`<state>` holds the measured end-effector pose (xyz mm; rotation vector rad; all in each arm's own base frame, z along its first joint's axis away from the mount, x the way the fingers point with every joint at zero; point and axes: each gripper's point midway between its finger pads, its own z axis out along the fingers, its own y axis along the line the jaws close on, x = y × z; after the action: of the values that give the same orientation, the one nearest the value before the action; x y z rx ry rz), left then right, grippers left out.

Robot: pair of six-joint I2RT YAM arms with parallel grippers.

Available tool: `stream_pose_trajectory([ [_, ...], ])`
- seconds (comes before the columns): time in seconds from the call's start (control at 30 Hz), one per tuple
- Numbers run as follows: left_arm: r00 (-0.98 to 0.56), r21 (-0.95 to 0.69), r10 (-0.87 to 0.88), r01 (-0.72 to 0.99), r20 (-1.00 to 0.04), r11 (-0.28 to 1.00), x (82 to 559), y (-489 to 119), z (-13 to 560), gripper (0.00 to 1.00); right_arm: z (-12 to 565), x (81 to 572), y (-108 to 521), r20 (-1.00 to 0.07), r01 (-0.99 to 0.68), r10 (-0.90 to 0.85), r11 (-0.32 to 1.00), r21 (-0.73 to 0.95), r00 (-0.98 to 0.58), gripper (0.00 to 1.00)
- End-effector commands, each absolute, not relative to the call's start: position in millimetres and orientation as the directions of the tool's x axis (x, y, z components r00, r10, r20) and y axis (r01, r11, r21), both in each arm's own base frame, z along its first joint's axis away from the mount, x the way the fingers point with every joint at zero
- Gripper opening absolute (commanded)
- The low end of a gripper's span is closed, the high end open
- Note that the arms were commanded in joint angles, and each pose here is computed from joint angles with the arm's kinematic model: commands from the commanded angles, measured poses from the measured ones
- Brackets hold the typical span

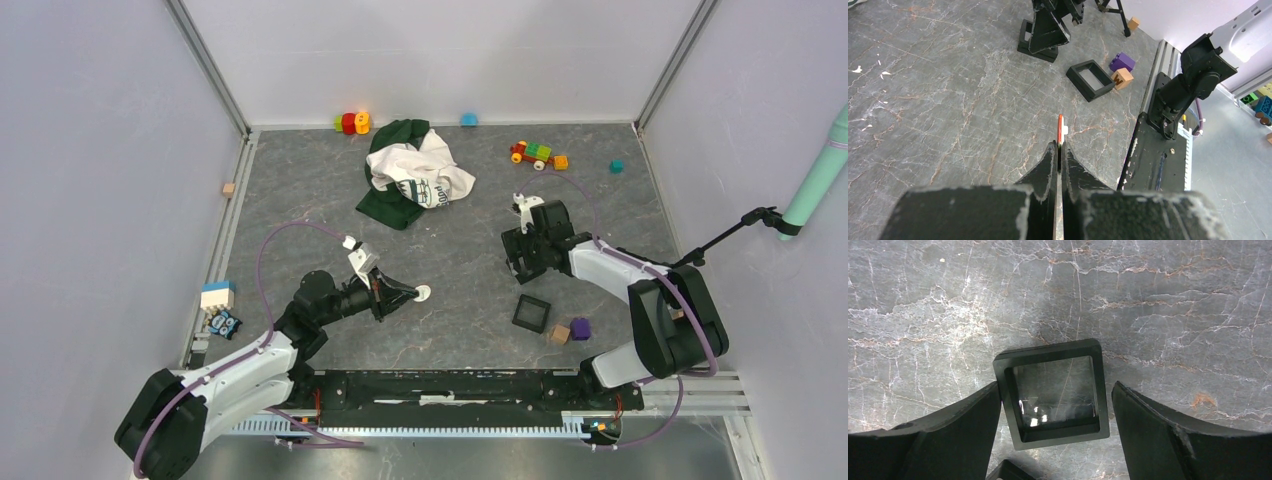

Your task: Remove the brooch from the garment

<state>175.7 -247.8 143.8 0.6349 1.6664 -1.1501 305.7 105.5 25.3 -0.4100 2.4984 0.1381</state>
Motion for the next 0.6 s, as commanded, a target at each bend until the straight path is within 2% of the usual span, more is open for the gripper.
stream_pose_trajectory([
  [0.0,-0.313,-0.328,-0.104,0.856,-0.944,0.398,177.1,-250.3,154.0,0.02,37.6,318.9,110.6,-0.607,-0.332,-0.275,0.943,-0.018,-0.746,0.84],
  [0.3,-0.311,-0.325,-0.102,0.857,-0.945,0.400,177.7,-250.3,153.6,0.02,45.4,314.6,125.2,-0.620,-0.366,-0.261,0.929,0.046,-0.740,0.73],
  [0.57,-0.319,-0.325,-0.087,0.849,-0.944,0.417,181.3,-250.1,147.6,0.02,73.9,287.0,184.1,-0.646,-0.458,-0.136,0.812,0.362,-0.752,0.65],
])
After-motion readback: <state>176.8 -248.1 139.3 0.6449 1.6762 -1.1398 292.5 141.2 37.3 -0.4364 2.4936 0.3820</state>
